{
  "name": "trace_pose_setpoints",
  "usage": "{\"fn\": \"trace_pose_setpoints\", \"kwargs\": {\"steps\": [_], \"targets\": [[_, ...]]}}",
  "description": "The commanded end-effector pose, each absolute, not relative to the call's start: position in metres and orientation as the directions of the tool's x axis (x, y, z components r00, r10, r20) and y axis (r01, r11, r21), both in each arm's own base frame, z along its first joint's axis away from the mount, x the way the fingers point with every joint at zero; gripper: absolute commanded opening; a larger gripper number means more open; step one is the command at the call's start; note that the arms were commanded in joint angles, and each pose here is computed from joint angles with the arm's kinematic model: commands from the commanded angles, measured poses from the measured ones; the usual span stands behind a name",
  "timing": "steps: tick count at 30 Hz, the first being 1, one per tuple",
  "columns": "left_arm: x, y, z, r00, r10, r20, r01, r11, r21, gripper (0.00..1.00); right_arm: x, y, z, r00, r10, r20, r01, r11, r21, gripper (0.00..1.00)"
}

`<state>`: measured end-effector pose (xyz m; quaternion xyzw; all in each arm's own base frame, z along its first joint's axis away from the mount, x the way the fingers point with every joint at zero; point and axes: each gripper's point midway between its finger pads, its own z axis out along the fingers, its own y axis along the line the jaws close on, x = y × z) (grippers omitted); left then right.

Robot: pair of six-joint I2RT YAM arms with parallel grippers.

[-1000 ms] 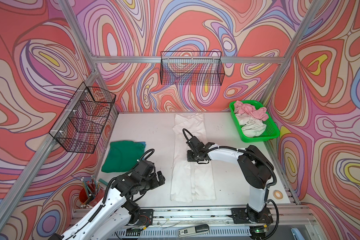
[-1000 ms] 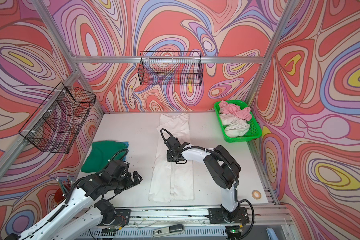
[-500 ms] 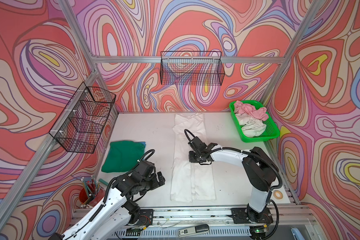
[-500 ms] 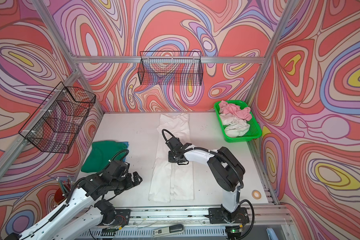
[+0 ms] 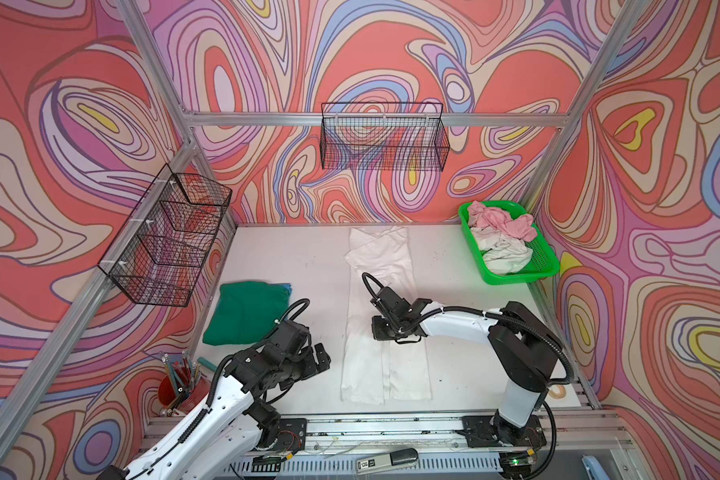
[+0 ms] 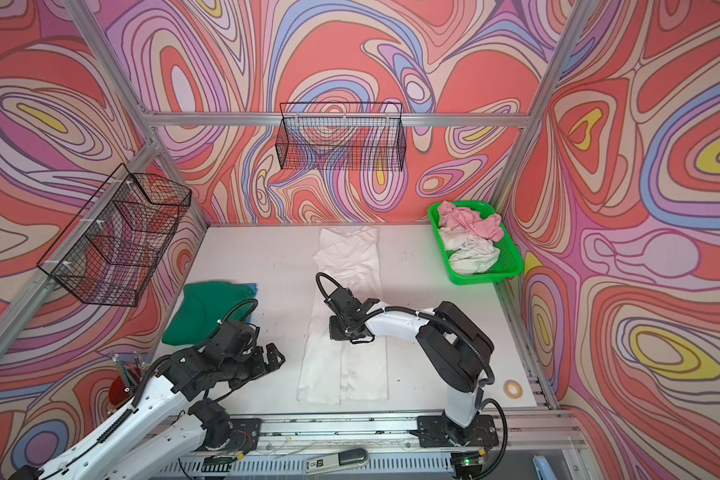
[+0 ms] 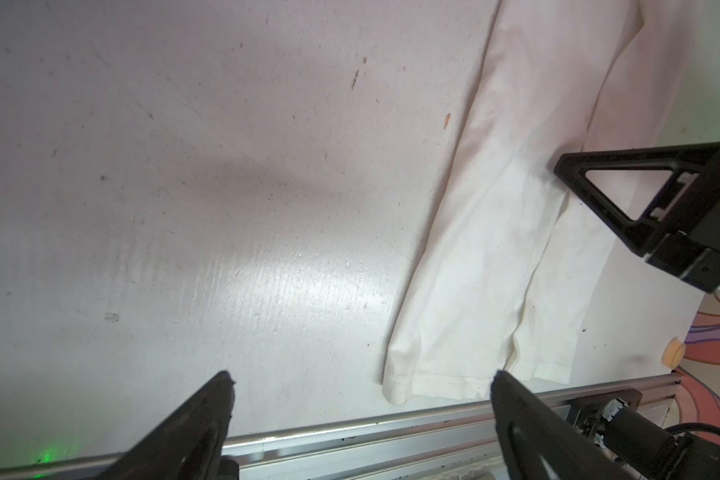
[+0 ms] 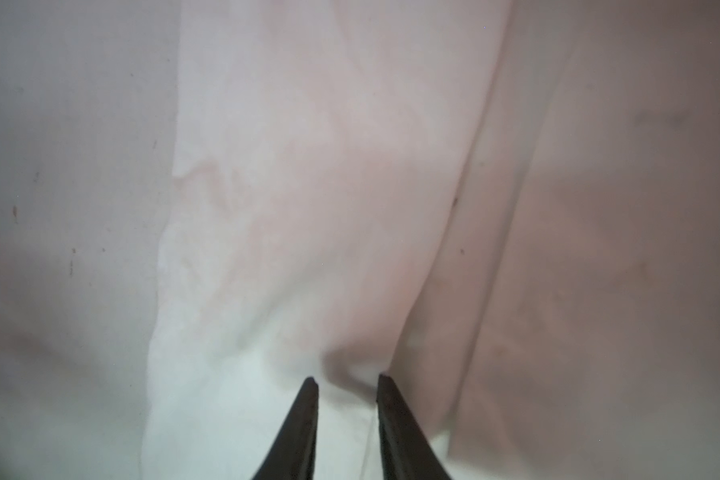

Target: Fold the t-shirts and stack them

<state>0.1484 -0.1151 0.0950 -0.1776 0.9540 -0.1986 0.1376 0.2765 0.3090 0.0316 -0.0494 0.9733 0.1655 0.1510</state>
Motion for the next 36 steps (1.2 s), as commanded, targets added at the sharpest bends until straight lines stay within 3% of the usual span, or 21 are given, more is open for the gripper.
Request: {"fn": "trace_pose_setpoints", "kwargs": {"steps": [1,5,8,17,26,33,36], "targets": [[0.146,-0.113,0.092,-0.898,-0.398,-0.186,-0.292,0.857,-0.424,0.98,0.275,0.299,0.021,-0.951,-0.034,-0.306,-0.117,0.959,0.258,0.27],[0.147,-0.114,0.090,-0.899,-0.397,-0.182,-0.294,0.858,-0.422,0.98,0.273,0.299,0.018,-0.950,-0.051,-0.307,-0.129,0.962,0.242,0.27],[0.146,-0.114,0.088,-0.901,-0.396,-0.176,-0.295,0.858,-0.420,0.98,0.271,0.305,0.018,-0.950,-0.060,-0.307,-0.143,0.956,0.256,0.17],[0.146,-0.114,0.088,-0.902,-0.397,-0.172,-0.298,0.858,-0.418,0.98,0.273,0.295,0.029,-0.939,-0.080,-0.334,-0.154,0.967,0.202,0.01],[0.144,-0.117,0.082,-0.902,-0.405,-0.147,-0.312,0.849,-0.428,0.98,0.273,0.277,0.038,-0.933,-0.109,-0.343,-0.156,0.981,0.113,0.00],[0.134,-0.124,0.067,-0.907,-0.415,-0.070,-0.343,0.825,-0.450,0.97,0.266,0.298,0.055,-0.937,-0.099,-0.334,-0.187,0.952,0.243,0.28],[0.132,-0.129,0.066,-0.905,-0.423,-0.046,-0.353,0.806,-0.475,0.96,0.257,0.302,0.060,-0.946,-0.077,-0.316,-0.178,0.935,0.306,0.31]]}}
